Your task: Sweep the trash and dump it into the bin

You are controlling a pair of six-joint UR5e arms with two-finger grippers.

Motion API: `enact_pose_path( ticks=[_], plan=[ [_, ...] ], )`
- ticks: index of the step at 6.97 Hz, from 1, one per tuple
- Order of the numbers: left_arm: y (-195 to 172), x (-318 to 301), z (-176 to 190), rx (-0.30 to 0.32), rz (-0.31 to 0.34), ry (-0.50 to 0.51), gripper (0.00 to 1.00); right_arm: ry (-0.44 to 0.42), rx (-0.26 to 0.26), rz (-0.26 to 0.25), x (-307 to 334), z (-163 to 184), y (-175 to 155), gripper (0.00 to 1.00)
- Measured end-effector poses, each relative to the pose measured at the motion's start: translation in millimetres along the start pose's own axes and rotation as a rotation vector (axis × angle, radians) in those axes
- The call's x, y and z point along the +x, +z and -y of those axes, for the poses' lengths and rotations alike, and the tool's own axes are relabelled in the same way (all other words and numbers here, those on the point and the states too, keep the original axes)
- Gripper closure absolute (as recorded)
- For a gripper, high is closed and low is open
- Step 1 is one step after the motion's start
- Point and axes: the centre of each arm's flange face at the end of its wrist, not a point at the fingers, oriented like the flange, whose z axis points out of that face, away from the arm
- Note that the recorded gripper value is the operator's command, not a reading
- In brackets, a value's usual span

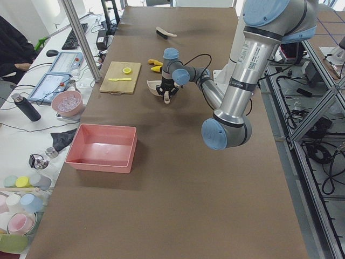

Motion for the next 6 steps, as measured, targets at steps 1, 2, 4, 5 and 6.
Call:
enact_pose_path(
  ticks=[1,2,4,5,6],
  plan=[
    [0.3,-0.4,-0.3,-0.002,0.0,0.004,1.0,0.147,-0.004,0.013,-17.8,6.3,2.5,0.0],
    [0.0,-0.6,-0.4,-0.002,0.001,0.005,1.0,0.242,-0.021,0.017,-41.1,12.3,11.7,0.0],
    [-0.8,-1.5,-0.7,-0.001,0.003,0.005,1.0,0.195,-0.047,-0.027,-107.9,12.7,54.7,0.0],
    [-0.6,-1.9,-1.1,-0.001,0.004,0.005,1.0,0.172,-0.03,-0.063,-134.3,11.6,75.0,0.0],
    [0.3,-2.7,-2.0,-0.004,0.004,0.008,1.0,0.214,-0.036,-0.092,-144.0,10.9,95.6,0.0]
  ],
)
